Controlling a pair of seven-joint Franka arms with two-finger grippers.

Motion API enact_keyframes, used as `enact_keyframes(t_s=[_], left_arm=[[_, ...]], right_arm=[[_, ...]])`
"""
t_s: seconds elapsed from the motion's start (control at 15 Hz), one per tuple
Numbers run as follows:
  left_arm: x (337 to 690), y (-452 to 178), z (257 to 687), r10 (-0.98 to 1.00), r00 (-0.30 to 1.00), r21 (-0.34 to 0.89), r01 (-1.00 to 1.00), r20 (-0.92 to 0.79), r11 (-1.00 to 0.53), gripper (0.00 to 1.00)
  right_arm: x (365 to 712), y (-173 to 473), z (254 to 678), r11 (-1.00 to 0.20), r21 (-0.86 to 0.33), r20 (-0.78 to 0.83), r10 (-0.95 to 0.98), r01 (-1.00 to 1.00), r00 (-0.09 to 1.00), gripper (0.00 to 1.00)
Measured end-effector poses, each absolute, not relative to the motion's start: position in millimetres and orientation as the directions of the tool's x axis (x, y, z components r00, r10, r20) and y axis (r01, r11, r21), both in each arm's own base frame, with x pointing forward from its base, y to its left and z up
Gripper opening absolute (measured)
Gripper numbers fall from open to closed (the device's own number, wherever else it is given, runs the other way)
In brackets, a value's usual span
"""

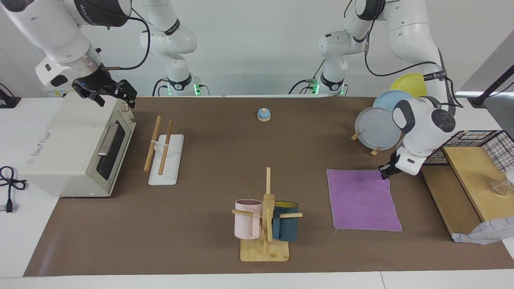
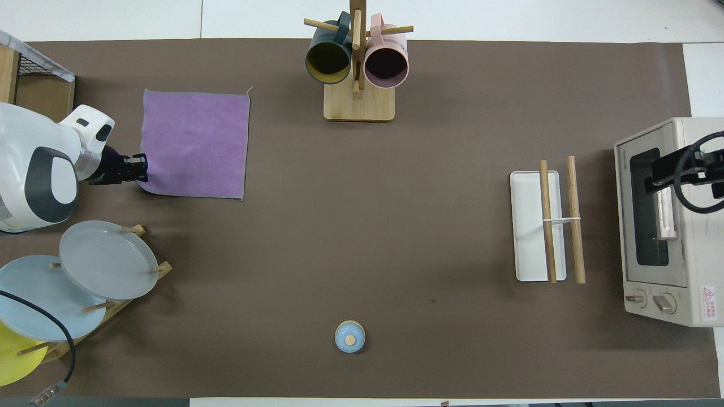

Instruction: Fold towel and hang on rack

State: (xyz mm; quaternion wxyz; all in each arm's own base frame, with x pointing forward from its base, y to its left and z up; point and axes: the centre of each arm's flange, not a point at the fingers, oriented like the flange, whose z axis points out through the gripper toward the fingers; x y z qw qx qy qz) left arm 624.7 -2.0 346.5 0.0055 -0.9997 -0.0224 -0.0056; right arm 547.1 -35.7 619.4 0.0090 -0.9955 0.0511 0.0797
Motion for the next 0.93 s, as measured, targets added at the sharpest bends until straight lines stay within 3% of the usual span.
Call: enact_keyframes(t_s=[0.33, 0.53, 0.67, 0.87, 0.93], left_arm=[[591.4, -164.0, 395.4, -0.341, 0.939, -0.194, -0.328, 0.038, -0.925, 0.02], [549.8, -237.8, 368.1, -0.472, 0.882, -0.256, -0.456, -0.001, -0.852, 0.02], [526.2, -266.4, 328.0, -0.458, 0.889, -0.290, -0.433, 0.020, -0.853, 0.02], [515.8, -283.4, 289.8, -0.414, 0.910, -0.289, -0.388, 0.030, -0.875, 0.02], [517.3, -282.1, 291.6, -0.407, 0.913, -0.289, -0.380, 0.035, -0.879, 0.08]], right_arm=[[547.1, -35.7, 619.4, -0.995, -0.010, -0.160, -0.100, -0.103, 0.982, 1.00], [547.1, -35.7, 619.4, -0.995, -0.010, -0.160, -0.100, -0.103, 0.982, 1.00], [547.1, -35.7, 619.4, -0.995, -0.010, -0.160, -0.100, -0.103, 0.982, 1.00], [547.1, -35.7, 619.4, -0.995, -0.010, -0.160, -0.100, -0.103, 0.982, 1.00], [547.1, -35.7, 619.4, -0.995, -0.010, -0.160, -0.100, -0.103, 0.982, 1.00]])
